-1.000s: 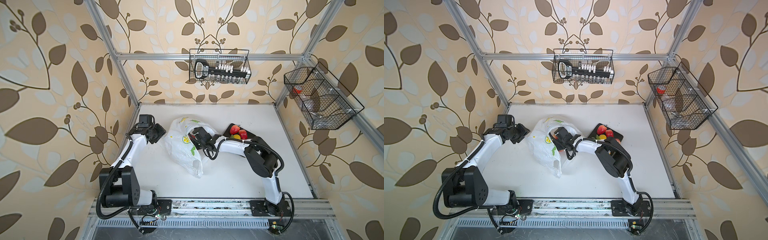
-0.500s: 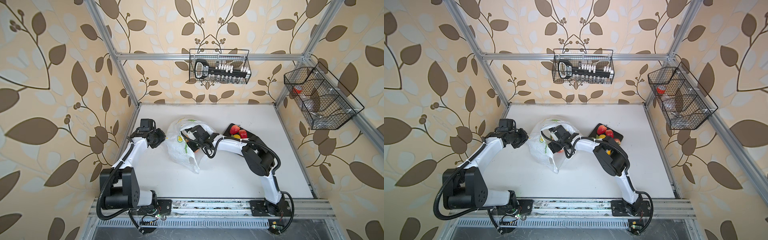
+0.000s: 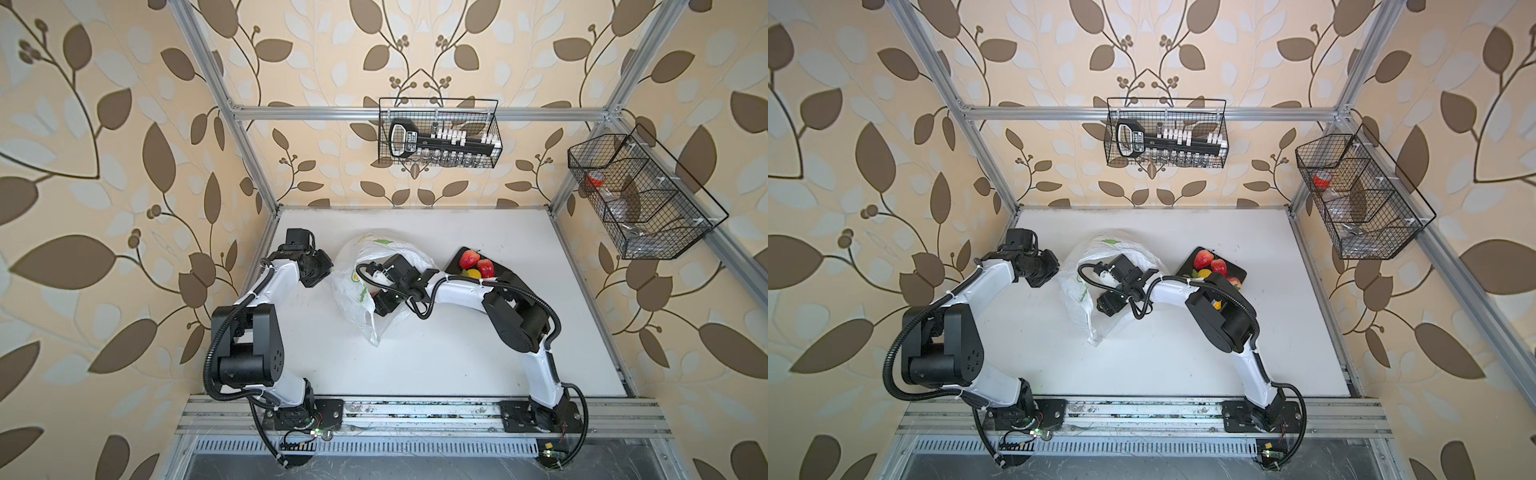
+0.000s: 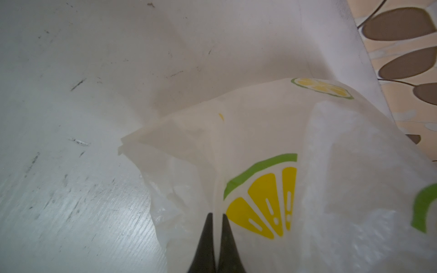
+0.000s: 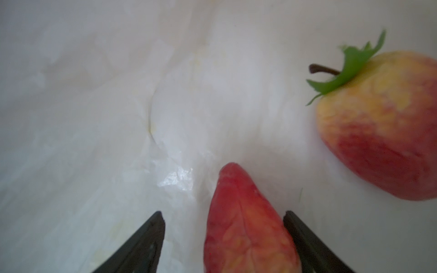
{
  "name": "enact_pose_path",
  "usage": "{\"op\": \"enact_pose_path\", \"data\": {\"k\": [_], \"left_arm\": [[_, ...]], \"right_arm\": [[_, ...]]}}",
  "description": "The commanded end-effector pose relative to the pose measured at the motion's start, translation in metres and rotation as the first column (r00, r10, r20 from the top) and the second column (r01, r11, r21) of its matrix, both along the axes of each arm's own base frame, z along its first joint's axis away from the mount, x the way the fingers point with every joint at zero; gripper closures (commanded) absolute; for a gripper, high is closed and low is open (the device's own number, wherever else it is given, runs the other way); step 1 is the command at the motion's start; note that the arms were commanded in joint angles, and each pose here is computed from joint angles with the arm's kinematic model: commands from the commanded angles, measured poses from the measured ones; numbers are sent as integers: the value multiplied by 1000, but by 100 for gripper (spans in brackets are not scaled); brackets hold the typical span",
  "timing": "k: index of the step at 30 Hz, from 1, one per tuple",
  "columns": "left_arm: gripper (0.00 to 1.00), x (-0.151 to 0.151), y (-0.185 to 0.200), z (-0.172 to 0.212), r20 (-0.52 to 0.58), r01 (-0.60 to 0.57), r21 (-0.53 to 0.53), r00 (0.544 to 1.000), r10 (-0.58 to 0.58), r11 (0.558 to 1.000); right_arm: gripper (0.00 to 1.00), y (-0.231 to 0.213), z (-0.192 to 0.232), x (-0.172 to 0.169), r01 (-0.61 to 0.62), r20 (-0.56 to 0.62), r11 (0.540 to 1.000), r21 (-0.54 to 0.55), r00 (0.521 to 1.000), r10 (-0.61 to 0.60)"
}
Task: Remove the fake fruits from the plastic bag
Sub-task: 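Close the right gripper on a red strawberry while the left gripper holds the bag, then lift the red strawberry out of the bag toward the black mat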
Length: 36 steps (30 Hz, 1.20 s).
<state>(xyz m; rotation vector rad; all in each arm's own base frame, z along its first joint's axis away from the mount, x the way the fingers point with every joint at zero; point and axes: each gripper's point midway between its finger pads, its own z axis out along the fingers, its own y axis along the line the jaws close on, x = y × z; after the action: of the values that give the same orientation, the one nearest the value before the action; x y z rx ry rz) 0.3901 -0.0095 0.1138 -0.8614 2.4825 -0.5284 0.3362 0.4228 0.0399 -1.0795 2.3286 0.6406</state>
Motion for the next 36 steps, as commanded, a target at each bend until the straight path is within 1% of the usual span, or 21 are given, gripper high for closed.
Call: {"op": "enact_pose_path", "data": {"k": [1, 5, 10, 16, 19, 22, 25, 27, 31, 36], "left_arm": [[100, 12, 3, 16, 52, 19, 27, 998, -20, 999], [100, 10, 3, 13, 42, 12, 24, 999, -13, 1000], [100, 8, 2, 8, 32, 11, 18, 999, -12, 1000], [100, 10, 3, 7, 28, 12, 21, 1000, -13, 1000], [100, 12, 3, 9, 29, 13, 24, 999, -13, 1000], [100, 12, 4, 11, 27, 9, 25, 1000, -9, 1000], [100, 11, 6, 14, 31, -1, 33, 1000, 0, 999], [100, 10, 8, 14, 28, -11, 43, 1000, 10, 999], [100, 11, 15, 14, 27, -33, 50, 999, 32, 998], [100, 13, 29, 17, 29, -86, 31, 996, 85, 996]], "right_arm": [[22, 8, 14, -8, -60, 38, 998, 21, 998, 59], [30, 17, 11, -2, -70, 70, 997, 20, 995, 68], [33, 25, 9, 0, -83, 93, 996, 35, 993, 79], [34, 29, 0, -3, -100, 88, 995, 16, 991, 98], [39, 28, -6, -5, -97, 81, 995, 3, 992, 96], [46, 26, -6, -3, -86, 83, 996, -3, 993, 86], [55, 26, 1, -3, -83, 91, 997, 3, 992, 82], [60, 26, 16, -1, -73, 111, 997, 21, 991, 70], [63, 19, 46, -4, -57, 136, 997, 53, 990, 49], [63, -11, 68, -22, -13, 149, 999, 50, 989, 5]]}}
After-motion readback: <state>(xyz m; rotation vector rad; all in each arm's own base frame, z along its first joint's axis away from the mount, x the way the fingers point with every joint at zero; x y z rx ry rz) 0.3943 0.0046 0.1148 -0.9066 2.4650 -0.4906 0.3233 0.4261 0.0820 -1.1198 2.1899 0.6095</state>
